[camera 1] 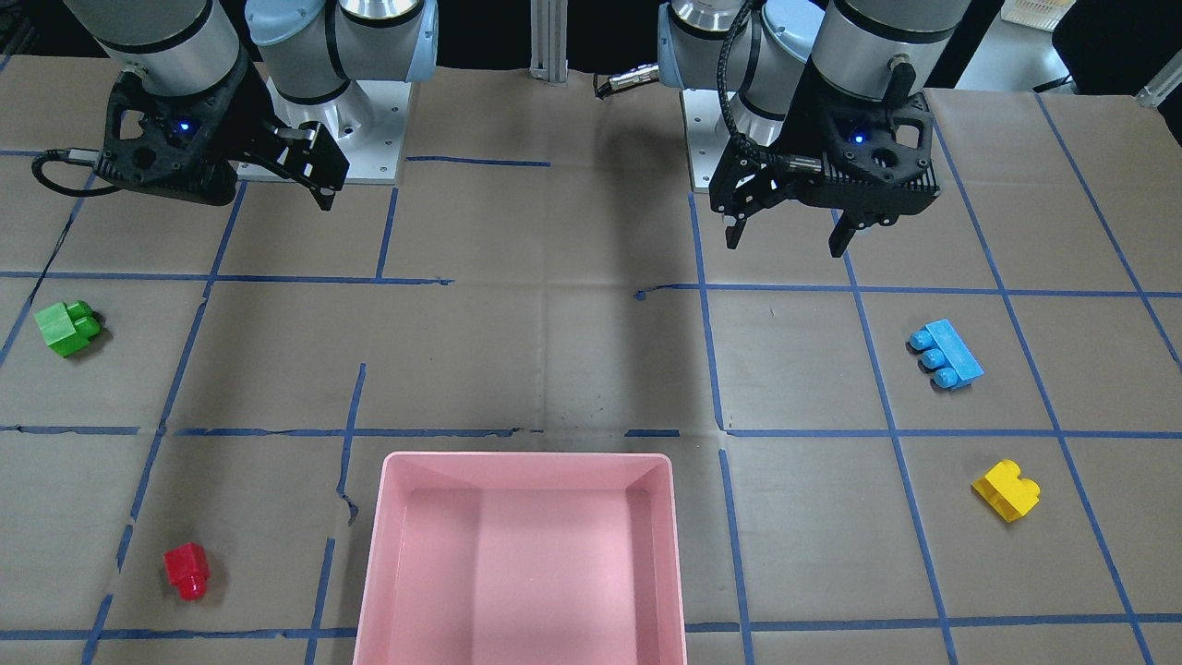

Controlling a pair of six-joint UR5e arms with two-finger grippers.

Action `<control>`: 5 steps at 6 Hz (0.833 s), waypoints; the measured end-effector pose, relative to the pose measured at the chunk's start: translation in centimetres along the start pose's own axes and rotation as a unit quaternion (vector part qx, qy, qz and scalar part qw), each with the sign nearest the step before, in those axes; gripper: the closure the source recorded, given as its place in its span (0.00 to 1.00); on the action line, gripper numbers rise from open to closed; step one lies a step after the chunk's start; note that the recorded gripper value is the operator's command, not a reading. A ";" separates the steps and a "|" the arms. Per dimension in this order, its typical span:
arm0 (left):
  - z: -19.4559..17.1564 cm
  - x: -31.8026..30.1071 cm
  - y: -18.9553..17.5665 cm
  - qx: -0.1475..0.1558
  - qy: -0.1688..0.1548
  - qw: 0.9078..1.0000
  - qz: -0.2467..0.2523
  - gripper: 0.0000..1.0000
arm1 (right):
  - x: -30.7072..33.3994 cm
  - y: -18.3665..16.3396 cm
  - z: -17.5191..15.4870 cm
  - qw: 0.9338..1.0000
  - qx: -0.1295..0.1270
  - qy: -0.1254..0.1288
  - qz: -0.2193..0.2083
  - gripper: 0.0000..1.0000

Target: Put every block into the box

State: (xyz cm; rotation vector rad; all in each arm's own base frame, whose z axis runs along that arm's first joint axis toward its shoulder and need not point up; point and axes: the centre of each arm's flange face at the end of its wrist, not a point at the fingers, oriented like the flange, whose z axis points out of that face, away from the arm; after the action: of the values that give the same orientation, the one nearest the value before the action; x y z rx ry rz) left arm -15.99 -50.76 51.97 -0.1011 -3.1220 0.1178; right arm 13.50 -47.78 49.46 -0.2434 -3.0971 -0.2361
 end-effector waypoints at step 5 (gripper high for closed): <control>2.8 -12.7 -1.0 -0.028 -0.008 0.996 -0.085 0.00 | 0.1 -0.5 -0.4 1.000 0.019 -0.002 -0.009 0.00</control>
State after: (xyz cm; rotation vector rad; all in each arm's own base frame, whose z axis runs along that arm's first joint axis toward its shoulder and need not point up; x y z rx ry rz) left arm -3.46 -52.76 49.04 0.1644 -3.1330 0.0281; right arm 13.35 -48.28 49.78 -0.2145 -3.1054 -0.1788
